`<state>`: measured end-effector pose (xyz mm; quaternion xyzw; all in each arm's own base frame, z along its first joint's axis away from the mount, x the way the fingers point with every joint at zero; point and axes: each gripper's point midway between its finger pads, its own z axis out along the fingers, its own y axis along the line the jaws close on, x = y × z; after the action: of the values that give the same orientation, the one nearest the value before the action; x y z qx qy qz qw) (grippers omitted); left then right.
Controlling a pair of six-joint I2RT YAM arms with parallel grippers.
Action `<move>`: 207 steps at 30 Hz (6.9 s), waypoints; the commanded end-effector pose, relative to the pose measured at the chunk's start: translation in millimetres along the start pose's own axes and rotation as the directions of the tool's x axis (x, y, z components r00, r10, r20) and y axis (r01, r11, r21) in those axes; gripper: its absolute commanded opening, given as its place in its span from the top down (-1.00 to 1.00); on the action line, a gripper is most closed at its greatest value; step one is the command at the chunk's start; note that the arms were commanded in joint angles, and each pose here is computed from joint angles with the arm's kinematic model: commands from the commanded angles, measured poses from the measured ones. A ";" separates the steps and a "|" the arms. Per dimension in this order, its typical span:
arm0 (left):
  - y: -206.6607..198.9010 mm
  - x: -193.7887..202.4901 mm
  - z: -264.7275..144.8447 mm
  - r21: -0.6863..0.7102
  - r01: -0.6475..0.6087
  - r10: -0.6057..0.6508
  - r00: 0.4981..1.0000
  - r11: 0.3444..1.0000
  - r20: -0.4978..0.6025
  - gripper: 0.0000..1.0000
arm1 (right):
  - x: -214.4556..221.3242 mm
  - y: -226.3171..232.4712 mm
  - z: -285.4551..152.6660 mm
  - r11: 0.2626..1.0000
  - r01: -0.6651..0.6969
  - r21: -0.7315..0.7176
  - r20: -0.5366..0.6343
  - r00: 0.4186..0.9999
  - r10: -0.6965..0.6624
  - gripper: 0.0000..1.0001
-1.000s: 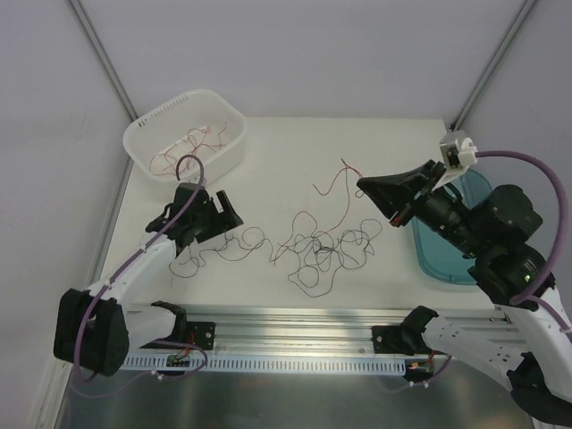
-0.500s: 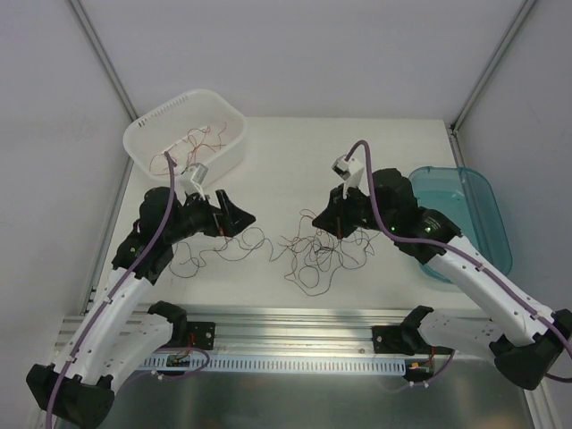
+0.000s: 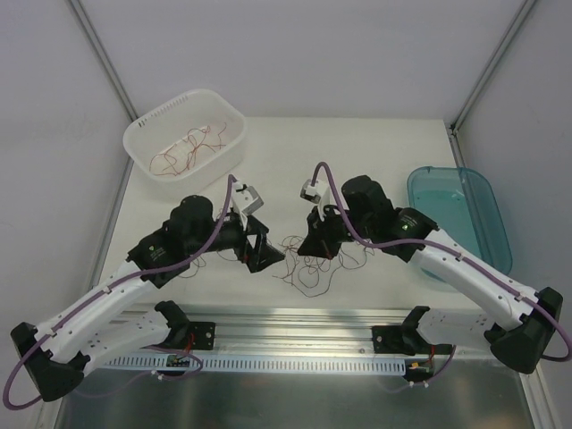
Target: Untangle the cables
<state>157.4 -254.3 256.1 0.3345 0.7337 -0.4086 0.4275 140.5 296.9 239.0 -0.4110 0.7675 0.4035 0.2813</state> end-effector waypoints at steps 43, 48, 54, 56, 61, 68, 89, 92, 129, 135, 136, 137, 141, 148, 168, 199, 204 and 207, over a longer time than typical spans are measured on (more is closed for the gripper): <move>129.1 -208.2 -85.5 -0.675 0.156 0.151 0.915 0.721 0.373 1.00 | 30.2 -17.2 -120.9 0.924 -0.072 0.375 0.353 0.933 -0.071 -0.99; 161.3 -237.5 -114.7 -0.725 0.231 0.161 0.890 0.649 0.427 1.00 | 46.1 -20.2 -115.5 0.925 -0.104 0.367 0.343 0.939 -0.030 -0.99; 237.2 -246.6 -161.0 -0.850 0.332 0.185 0.882 0.409 0.434 1.00 | 56.0 -20.4 -109.0 0.931 -0.114 0.348 0.333 0.943 -0.009 -0.99; 263.2 -246.7 -176.8 -0.862 0.378 0.179 0.873 0.338 0.453 1.00 | 59.0 -21.0 -105.9 0.932 -0.113 0.343 0.323 0.946 -0.004 -0.99; 317.9 -235.8 -201.7 -0.859 0.465 0.142 0.856 0.214 0.498 1.00 | 63.2 -21.6 -96.9 0.936 -0.143 0.322 0.316 0.948 0.036 -0.99; 408.6 -167.9 -192.1 -0.886 0.459 -0.009 0.888 0.059 0.460 1.00 | 72.0 -27.0 -79.8 0.937 -0.157 0.311 0.278 0.958 0.069 -0.99; 226.5 -5.1 -81.0 -0.710 0.446 -0.393 0.884 0.546 0.253 -0.98 | 74.5 -68.2 -30.2 0.839 -0.316 0.443 0.174 0.948 0.265 -0.96; 192.8 39.3 -62.9 -0.669 0.418 -0.454 0.881 0.615 0.133 -0.98 | 79.0 -80.9 -28.8 0.782 -0.365 0.505 0.188 0.931 0.313 -0.93; 185.0 145.7 -66.8 -0.791 0.319 -0.615 0.783 0.521 -0.089 -0.93 | -5.7 -137.3 191.0 0.881 -0.261 0.394 0.031 0.962 0.271 -0.19; 182.8 148.6 -63.4 -0.781 0.329 -0.629 0.771 0.530 -0.102 -0.92 | -10.0 -153.4 219.9 0.884 -0.268 0.383 0.031 0.960 0.277 -0.06; 183.1 147.6 -63.1 -0.781 0.329 -0.628 0.772 0.531 -0.101 -0.92 | -10.5 -154.2 222.1 0.886 -0.268 0.378 0.029 0.960 0.278 0.08; 183.0 148.3 -63.2 -0.781 0.329 -0.629 0.771 0.530 -0.102 -0.92 | -9.0 -153.6 224.6 0.889 -0.269 0.371 0.021 0.959 0.281 0.16; 182.8 147.6 -63.3 -0.781 0.331 -0.628 0.772 0.530 -0.099 -0.92 | -19.8 -153.5 211.6 0.891 -0.244 0.382 0.049 0.968 0.245 0.78; 182.1 145.1 -63.2 -0.777 0.337 -0.626 0.775 0.532 -0.092 -0.92 | -98.0 -147.3 109.2 0.848 -0.118 0.518 0.165 0.986 0.036 0.99; 160.8 119.8 -43.1 -0.632 0.417 -0.581 0.811 0.653 -0.065 -0.93 | -198.4 -64.1 -85.4 0.799 -0.104 0.592 0.437 0.875 -0.210 0.99; 75.1 -34.5 65.9 -0.237 -0.149 0.197 0.961 0.960 0.194 0.00 | -150.9 -35.3 -40.9 0.911 -0.187 0.366 0.427 0.904 0.015 0.99; 88.2 -26.8 54.3 -0.330 -0.066 0.141 0.968 0.942 0.208 1.00 | -139.9 -49.7 -57.2 0.872 -0.183 0.454 0.420 0.907 -0.028 0.99; 108.0 -8.5 36.8 -0.446 0.038 0.061 0.977 0.894 0.206 1.00 | -135.1 -65.9 -83.3 0.822 -0.221 0.525 0.440 0.897 -0.040 0.99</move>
<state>255.8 -265.0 212.4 0.2626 0.7395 -0.2908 0.5474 250.3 291.2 331.5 -0.2069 0.8044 0.2760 0.4836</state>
